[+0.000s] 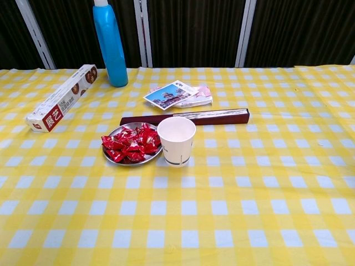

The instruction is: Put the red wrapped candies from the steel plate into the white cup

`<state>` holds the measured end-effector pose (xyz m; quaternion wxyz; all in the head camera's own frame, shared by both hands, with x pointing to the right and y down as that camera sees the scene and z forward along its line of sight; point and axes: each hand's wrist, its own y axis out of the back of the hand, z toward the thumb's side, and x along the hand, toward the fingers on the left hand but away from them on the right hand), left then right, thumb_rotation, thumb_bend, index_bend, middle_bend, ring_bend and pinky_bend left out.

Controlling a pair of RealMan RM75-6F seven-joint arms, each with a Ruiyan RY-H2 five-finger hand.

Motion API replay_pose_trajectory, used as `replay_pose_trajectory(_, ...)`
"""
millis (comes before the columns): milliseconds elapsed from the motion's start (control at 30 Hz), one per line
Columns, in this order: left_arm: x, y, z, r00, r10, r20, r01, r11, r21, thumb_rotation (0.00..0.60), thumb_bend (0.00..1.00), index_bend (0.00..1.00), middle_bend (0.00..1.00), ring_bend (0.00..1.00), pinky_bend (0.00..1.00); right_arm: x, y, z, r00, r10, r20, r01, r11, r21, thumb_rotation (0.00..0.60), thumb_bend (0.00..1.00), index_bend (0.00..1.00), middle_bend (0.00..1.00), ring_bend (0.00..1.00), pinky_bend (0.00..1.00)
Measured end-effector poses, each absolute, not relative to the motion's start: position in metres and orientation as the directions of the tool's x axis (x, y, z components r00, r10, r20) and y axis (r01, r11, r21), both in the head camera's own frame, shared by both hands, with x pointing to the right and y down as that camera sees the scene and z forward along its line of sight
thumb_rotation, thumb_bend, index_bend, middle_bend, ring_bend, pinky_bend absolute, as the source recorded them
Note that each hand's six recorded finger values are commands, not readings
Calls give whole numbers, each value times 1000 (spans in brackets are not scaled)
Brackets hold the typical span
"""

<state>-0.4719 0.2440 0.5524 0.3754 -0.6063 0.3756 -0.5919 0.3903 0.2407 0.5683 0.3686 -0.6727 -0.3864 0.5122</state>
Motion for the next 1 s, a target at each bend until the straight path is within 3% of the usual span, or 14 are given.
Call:
replay_pose_trajectory(467,-471,243,554,20,-896,444,0,-444,-896,600,152,0,0,0,77,390,241,567,179,899,-399,141,-425,-894,600,388,0,0,0,0)
replay_pose_trajectory(567,-467,238,555,28,-898,440,11,-440,-898,600,152,0,19,49,180,390,241,568,178,899,-400,142,-426,-894,600,387,0,0,0,0)
replay_pose_trajectory(667,-461,230,555,42,-901,432,21,-431,-902,600,152,0,209,296,436,389,241,567,180,899,-400,144,-426,-893,600,388,0,0,0,0)
replay_pose_trajectory(767,-449,214,555,69,-907,416,38,-414,-909,600,152,0,574,635,696,388,241,568,183,897,-402,147,-430,-891,600,387,0,0,0,0)
replay_pose_trajectory(833,-437,200,558,95,-906,413,50,-410,-911,600,154,0,714,746,792,388,241,569,183,895,-407,149,-434,-888,600,387,0,0,0,0)
replay_pose_trajectory(1000,-404,171,573,145,-871,470,51,-468,-882,600,162,2,826,848,882,390,239,568,176,896,-408,168,-436,-884,600,388,0,0,0,0)
